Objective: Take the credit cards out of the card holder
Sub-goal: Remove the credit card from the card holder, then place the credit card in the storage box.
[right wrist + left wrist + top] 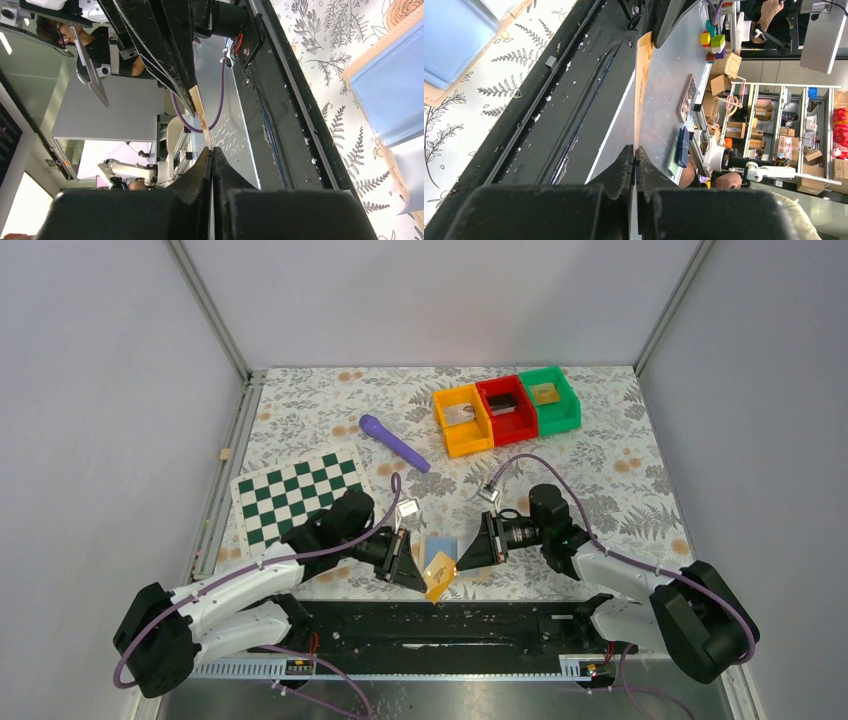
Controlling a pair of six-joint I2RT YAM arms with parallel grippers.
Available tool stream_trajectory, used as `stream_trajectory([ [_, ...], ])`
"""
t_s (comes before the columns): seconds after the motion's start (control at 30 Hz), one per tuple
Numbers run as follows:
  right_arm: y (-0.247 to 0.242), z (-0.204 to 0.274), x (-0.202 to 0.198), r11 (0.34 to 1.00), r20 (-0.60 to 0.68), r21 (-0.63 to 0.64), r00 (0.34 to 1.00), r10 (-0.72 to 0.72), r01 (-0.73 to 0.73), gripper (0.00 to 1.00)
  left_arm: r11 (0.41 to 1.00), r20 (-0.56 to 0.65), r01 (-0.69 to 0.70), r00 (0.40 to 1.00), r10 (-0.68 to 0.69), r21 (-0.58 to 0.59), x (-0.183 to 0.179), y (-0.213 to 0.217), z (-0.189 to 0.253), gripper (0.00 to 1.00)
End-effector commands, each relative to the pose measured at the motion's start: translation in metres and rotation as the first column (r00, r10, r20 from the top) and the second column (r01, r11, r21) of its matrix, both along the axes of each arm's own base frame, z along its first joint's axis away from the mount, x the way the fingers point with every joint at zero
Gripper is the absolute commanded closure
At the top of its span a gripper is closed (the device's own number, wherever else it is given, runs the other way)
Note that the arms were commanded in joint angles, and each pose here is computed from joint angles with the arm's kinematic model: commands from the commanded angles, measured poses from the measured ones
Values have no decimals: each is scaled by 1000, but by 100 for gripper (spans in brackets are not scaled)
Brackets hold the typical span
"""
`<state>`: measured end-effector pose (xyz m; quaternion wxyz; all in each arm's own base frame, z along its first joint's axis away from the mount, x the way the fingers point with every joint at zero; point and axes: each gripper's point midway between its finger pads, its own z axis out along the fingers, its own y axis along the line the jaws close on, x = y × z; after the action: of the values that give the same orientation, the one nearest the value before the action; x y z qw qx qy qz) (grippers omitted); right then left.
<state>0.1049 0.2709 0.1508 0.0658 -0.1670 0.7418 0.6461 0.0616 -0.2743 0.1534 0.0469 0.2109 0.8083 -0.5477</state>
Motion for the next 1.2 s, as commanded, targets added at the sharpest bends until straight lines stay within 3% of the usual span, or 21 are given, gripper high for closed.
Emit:
stream_trajectory([
  [0.0, 2, 19, 0, 998, 73, 66, 997, 17, -22, 100, 998, 67, 3, 998, 1, -61, 11, -10, 21, 100],
  [0.03, 2, 21, 0, 997, 80, 73, 997, 16, -22, 100, 998, 69, -3, 998, 7, -56, 13, -11, 21, 98],
  [0.17, 3, 24, 8, 997, 86, 66, 995, -43, 37, 100, 999, 92, -28, 995, 31, -35, 18, -10, 21, 71],
  [0.3, 1, 32, 21, 992, 121, 54, 985, -122, 116, 100, 997, 151, -75, 986, 71, 17, 25, -1, 21, 38],
  [0.47, -8, 51, 42, 978, 185, 36, 960, -209, 206, 100, 991, 213, -117, 972, 100, 71, 32, 10, 26, 19],
  [0.53, -13, 59, 51, 971, 206, 34, 949, -240, 238, 100, 987, 242, -138, 964, 114, 86, 35, 14, 29, 4],
  [0.67, -26, 72, 75, 948, 258, 13, 915, -309, 317, 100, 975, 299, -184, 944, 140, 122, 42, 23, 34, 1],
  [0.87, -59, 96, 145, 875, 347, -9, 822, -451, 484, 100, 954, 378, -224, 916, 137, 199, 53, 35, 32, 1],
  [1.17, -136, 70, 278, 669, 405, -133, 656, -637, 731, 100, 925, 408, -220, 909, 80, 309, 63, 44, 7, 1],
])
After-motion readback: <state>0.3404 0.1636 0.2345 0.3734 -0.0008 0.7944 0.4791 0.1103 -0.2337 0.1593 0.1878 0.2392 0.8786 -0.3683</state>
